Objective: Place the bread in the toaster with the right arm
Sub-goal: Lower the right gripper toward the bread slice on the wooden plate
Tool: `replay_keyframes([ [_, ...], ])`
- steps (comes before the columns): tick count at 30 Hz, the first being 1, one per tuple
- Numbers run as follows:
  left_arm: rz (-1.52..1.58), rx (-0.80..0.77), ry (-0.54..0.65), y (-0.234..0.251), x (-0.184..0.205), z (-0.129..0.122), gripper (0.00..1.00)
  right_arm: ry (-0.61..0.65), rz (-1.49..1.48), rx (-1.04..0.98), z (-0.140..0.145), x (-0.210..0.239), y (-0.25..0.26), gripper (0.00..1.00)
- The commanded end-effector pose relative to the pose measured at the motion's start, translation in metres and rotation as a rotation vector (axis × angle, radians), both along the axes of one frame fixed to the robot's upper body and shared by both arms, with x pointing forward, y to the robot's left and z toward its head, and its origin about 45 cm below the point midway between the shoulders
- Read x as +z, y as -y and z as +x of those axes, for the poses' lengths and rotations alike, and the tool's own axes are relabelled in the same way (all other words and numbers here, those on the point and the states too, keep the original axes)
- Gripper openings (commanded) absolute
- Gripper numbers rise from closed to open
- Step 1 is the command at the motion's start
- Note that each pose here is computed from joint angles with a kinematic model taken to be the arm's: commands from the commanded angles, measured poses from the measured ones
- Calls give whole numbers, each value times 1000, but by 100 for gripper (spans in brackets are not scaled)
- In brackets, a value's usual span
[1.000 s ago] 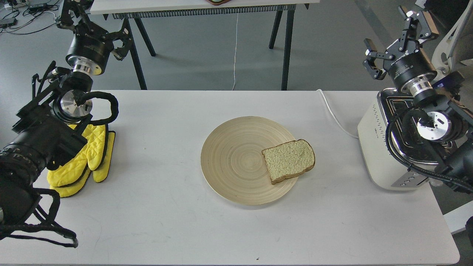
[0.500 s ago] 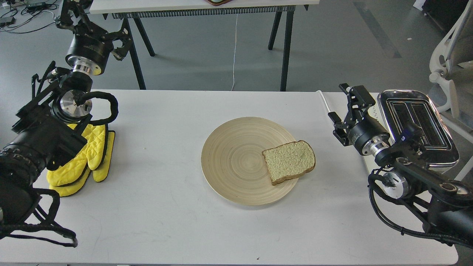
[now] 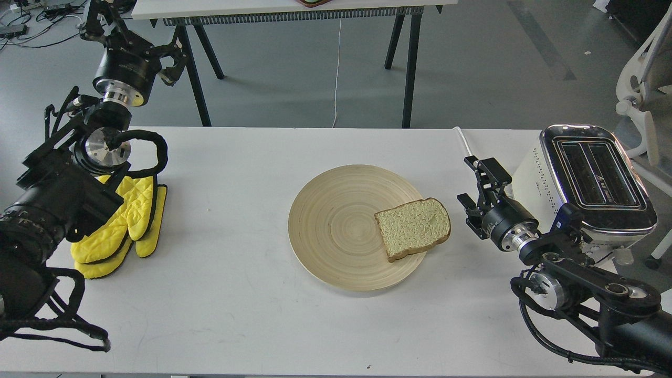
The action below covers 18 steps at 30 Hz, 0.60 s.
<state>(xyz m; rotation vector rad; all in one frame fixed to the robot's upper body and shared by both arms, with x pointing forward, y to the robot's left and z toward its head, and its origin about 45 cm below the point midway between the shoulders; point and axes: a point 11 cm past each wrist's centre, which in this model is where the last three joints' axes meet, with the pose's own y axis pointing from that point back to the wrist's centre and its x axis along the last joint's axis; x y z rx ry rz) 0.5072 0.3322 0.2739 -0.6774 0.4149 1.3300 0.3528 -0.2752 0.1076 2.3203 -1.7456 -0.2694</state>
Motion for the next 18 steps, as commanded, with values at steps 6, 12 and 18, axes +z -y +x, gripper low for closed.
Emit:
replay_keyframes([
  [6,1,-1,-1,0,0,0,100,-51,-21,0,-18,-21,-5,98],
  [12,2,-1,-1,0,0,0,100,-87,-32,23,-31,-33,-11,91],
  [18,2,-1,-1,0,0,0,100,-79,-48,47,-31,-34,-18,69],
])
